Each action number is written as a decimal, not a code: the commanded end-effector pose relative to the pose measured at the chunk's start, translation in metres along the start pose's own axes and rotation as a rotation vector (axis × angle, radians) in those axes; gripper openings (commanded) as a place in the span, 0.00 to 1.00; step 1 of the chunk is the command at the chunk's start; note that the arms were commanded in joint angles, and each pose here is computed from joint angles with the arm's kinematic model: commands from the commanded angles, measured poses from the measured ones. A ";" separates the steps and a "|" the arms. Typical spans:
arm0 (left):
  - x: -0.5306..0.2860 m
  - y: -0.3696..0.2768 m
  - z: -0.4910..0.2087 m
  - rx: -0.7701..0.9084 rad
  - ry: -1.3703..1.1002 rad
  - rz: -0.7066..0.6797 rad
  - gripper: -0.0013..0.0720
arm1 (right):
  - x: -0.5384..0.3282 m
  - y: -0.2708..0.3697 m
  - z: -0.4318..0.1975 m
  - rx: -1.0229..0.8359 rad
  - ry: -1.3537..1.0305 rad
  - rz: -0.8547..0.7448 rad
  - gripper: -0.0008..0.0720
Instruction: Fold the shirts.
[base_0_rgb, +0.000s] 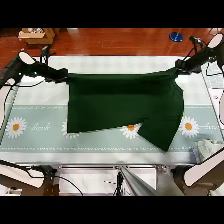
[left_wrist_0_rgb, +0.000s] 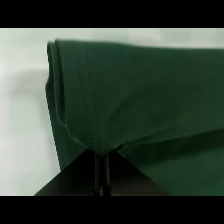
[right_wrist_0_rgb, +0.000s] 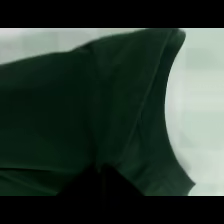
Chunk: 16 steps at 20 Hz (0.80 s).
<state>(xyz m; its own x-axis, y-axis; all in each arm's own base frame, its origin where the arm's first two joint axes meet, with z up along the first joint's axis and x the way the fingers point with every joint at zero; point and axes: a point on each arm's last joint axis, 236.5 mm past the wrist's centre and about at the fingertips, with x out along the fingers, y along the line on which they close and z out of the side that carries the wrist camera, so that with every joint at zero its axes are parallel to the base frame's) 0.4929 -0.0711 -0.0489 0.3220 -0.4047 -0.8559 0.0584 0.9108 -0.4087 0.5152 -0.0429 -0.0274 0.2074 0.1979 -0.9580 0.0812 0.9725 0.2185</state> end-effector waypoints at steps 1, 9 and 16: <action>0.020 0.009 -0.022 -0.031 0.090 -0.005 0.05 | 0.018 -0.002 -0.025 0.028 0.124 0.009 0.06; 0.023 0.011 -0.013 -0.062 0.062 -0.016 0.45 | 0.047 -0.011 -0.034 0.050 0.181 0.002 0.41; -0.067 0.046 -0.071 -0.138 0.280 -0.055 0.71 | -0.049 -0.076 -0.049 0.020 0.138 -0.147 0.67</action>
<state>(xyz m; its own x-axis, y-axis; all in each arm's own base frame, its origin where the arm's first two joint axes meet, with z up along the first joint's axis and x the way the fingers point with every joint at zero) 0.4532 -0.0295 -0.0440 0.1624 -0.4473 -0.8795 -0.0235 0.8894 -0.4566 0.4766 -0.0936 -0.0271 0.0834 0.0936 -0.9921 0.0836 0.9914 0.1005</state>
